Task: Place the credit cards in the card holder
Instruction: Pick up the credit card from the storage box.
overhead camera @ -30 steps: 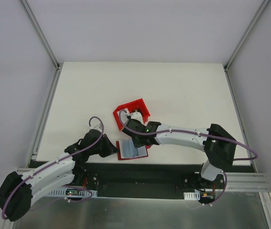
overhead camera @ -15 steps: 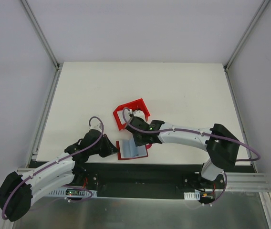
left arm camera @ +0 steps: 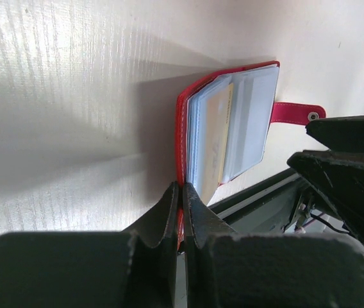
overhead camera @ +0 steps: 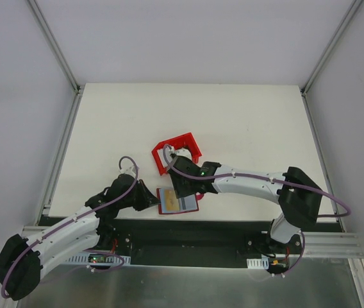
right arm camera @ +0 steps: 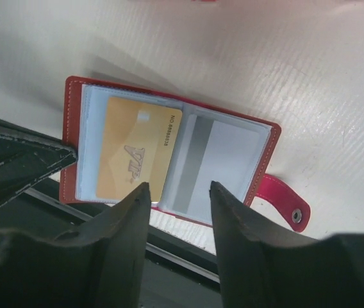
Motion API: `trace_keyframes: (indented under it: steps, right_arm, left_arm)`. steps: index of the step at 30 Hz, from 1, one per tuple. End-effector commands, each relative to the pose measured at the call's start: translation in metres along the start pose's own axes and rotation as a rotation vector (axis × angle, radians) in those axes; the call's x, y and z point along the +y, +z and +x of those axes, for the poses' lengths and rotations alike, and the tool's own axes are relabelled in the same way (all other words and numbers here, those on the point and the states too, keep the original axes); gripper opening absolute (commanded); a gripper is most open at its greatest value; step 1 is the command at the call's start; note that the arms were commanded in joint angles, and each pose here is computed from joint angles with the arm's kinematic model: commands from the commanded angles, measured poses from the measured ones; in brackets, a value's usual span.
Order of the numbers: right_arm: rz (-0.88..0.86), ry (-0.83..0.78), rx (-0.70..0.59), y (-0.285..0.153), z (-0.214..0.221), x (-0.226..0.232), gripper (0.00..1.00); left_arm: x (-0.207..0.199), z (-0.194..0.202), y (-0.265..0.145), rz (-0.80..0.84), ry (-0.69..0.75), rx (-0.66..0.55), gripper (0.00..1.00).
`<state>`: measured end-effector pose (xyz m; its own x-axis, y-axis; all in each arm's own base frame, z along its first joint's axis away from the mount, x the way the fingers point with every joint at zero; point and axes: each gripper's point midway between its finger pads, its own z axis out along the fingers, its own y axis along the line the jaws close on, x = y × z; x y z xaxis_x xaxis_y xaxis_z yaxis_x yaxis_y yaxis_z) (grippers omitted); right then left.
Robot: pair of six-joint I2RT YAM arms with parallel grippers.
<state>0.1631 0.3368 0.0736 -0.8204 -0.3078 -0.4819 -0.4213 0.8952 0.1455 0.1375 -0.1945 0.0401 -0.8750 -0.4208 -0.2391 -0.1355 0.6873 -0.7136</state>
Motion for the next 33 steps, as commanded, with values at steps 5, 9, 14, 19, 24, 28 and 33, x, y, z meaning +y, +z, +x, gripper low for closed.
trace_keyframes:
  steps: [5, 9, 14, 19, 24, 28, 33]
  right_arm:
    - [-0.205, 0.004, -0.004, -0.009, -0.008, 0.045, 0.56]
    - [-0.225, 0.021, 0.042, 0.007, -0.001, 0.057, 0.57]
    - [-0.203, 0.047, 0.06, 0.018, 0.002, 0.05, 0.58]
    - [-0.283, 0.159, 0.077, 0.03, 0.01, 0.04, 0.59]
    - [-0.335, 0.223, 0.102, 0.038, 0.017, 0.039, 0.6]
    - [-0.371, 0.235, 0.103, 0.039, 0.017, 0.042, 0.6]
    - [-0.448, 0.235, 0.067, 0.03, 0.008, 0.054, 0.58]
  left_arm:
    - [-0.016, -0.004, -0.003, 0.045, 0.034, -0.005, 0.0]
    - [-0.02, -0.005, -0.005, 0.06, 0.042, -0.008, 0.0]
    - [-0.022, -0.006, -0.006, 0.067, 0.046, -0.015, 0.0]
    - [-0.017, -0.004, -0.004, 0.051, 0.036, -0.007, 0.0]
    - [-0.016, -0.005, -0.003, 0.043, 0.037, -0.009, 0.0]
    - [-0.015, -0.004, -0.002, 0.035, 0.036, -0.004, 0.0]
    - [-0.012, -0.004, -0.001, 0.024, 0.036, -0.001, 0.0]
